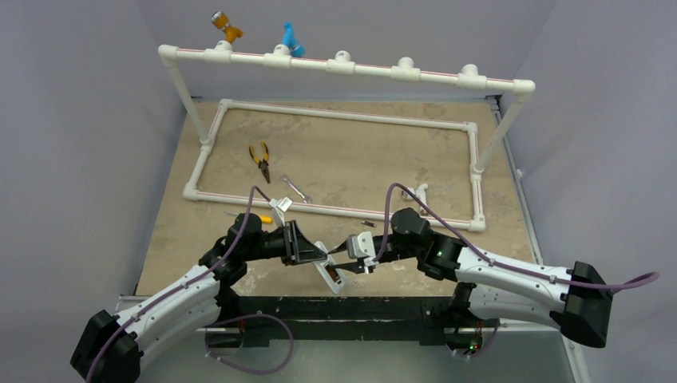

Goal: Load the batteries into the remote control

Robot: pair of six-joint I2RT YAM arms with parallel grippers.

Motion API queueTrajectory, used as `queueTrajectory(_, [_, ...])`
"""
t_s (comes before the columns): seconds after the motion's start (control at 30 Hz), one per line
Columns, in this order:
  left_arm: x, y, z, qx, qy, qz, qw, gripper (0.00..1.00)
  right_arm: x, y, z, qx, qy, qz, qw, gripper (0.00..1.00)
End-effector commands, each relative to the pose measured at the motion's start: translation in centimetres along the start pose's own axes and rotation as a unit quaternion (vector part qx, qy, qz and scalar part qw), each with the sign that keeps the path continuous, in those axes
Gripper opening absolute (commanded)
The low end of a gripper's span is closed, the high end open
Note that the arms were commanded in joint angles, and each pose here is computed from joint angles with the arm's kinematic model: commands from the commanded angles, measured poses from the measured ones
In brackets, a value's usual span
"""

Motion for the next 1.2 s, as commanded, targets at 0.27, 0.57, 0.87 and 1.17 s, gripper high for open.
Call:
queueTrajectory(0.27, [-2.6, 0.8, -0.1, -0.008, -0.044, 0.036, 0.998, 0.00, 1.1, -0.7, 0.2, -0.015, 0.029, -0.021, 0.999, 0.31])
queueTrajectory(0.57, [-2.8, 0.9, 0.0, -0.008, -0.048, 0.037, 0.998, 0.00, 1.5, -2.2, 0.7, 0.007, 0.048, -0.018, 0.999, 0.35])
queueTrajectory(0.87, [-3.0, 1.0, 0.2, -0.008, -0.050, 0.039, 0.998, 0.00, 1.6, -3.0, 0.9, 0.019, 0.053, -0.018, 0.998, 0.38])
queueTrajectory(1.17, [-3.3, 1.0, 0.3, -0.006, -0.055, 0.041, 0.998, 0.00, 1.4, -3.7, 0.8, 0.026, 0.045, -0.018, 0.999, 0.33])
Point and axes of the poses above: each gripper's point midway between its finger pads, its own z axis out along the fingers, its own x axis along the line the jaws close on, y = z × x, the point moved 1 cm from there along -z, back along the fingers, and after that the axes turned 8 degrees about z, right-handed, at the moved point
